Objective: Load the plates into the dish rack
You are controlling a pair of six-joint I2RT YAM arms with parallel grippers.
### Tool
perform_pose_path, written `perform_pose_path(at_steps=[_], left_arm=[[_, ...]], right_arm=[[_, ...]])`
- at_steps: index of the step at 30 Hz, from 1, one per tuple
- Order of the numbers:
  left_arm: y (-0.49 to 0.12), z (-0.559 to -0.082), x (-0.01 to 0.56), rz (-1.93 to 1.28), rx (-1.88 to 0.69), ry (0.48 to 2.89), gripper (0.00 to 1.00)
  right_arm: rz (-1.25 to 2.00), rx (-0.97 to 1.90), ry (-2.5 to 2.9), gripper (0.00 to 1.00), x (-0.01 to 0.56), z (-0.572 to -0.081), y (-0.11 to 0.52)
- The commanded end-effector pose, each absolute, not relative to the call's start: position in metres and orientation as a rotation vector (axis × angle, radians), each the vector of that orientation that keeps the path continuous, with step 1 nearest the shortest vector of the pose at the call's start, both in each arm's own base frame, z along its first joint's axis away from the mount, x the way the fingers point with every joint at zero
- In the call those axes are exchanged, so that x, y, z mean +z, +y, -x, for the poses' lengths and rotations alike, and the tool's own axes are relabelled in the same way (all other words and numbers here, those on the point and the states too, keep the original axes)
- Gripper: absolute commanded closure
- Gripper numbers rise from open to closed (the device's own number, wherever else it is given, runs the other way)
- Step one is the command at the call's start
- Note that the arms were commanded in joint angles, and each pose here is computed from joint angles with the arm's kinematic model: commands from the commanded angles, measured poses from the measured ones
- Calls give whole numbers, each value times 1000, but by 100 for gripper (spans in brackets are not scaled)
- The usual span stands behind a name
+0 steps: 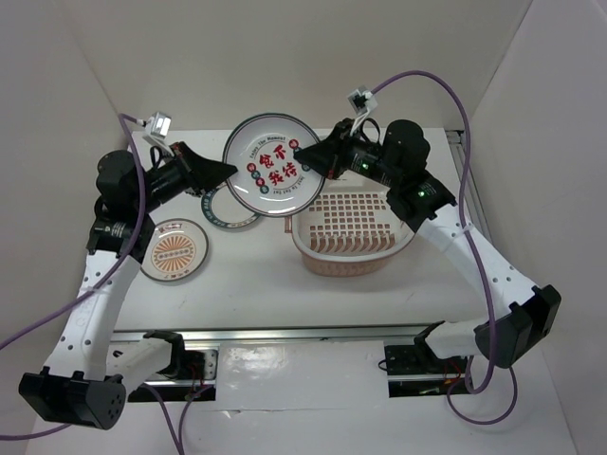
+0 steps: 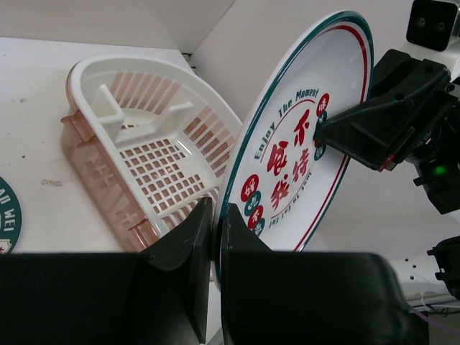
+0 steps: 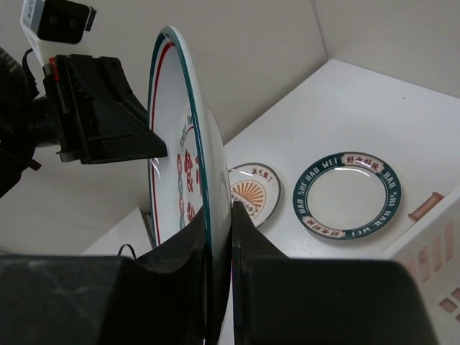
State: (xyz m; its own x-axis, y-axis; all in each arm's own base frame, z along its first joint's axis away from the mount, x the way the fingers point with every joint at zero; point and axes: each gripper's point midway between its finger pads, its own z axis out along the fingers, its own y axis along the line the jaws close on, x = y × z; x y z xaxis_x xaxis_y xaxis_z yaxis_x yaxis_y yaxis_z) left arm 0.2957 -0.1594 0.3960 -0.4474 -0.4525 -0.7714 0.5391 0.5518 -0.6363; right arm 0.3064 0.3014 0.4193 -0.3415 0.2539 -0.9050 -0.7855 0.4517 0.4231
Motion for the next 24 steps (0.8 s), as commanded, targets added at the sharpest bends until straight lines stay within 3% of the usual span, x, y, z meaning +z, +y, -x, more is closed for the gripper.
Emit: perform_pose_path(at_steps=[1,4,5,6,9,10,17,24], left_arm=[[-160,-296,424,-74,-1107,1599,100],[-155,-301,415,-31,-1076,1636,100],[-153,-302,416,-21,-1055,1637,91],[-151,-303,413,-18,-1036,1646,65],[-143,-300,407,-6,-967,1666,12],[-138,-299,400,20,-934,1691,0],[-116,-274,365,69,-765,1816,0],[-88,-266,319,154,-576,1921,0]], right_arm=[[510,1084,1507,100,430,-309,300],[483,1028,1520,100,434,-313,292],[473,1006,1541,100,429,-316,289],[456,980,1526,100,441,-315,283],[352,810,1578,100,445,-317,254],[274,695,1608,100,442,-319,232],[-27,253,1718,100,430,-313,139],[-168,-19,1815,100,379,-309,119]])
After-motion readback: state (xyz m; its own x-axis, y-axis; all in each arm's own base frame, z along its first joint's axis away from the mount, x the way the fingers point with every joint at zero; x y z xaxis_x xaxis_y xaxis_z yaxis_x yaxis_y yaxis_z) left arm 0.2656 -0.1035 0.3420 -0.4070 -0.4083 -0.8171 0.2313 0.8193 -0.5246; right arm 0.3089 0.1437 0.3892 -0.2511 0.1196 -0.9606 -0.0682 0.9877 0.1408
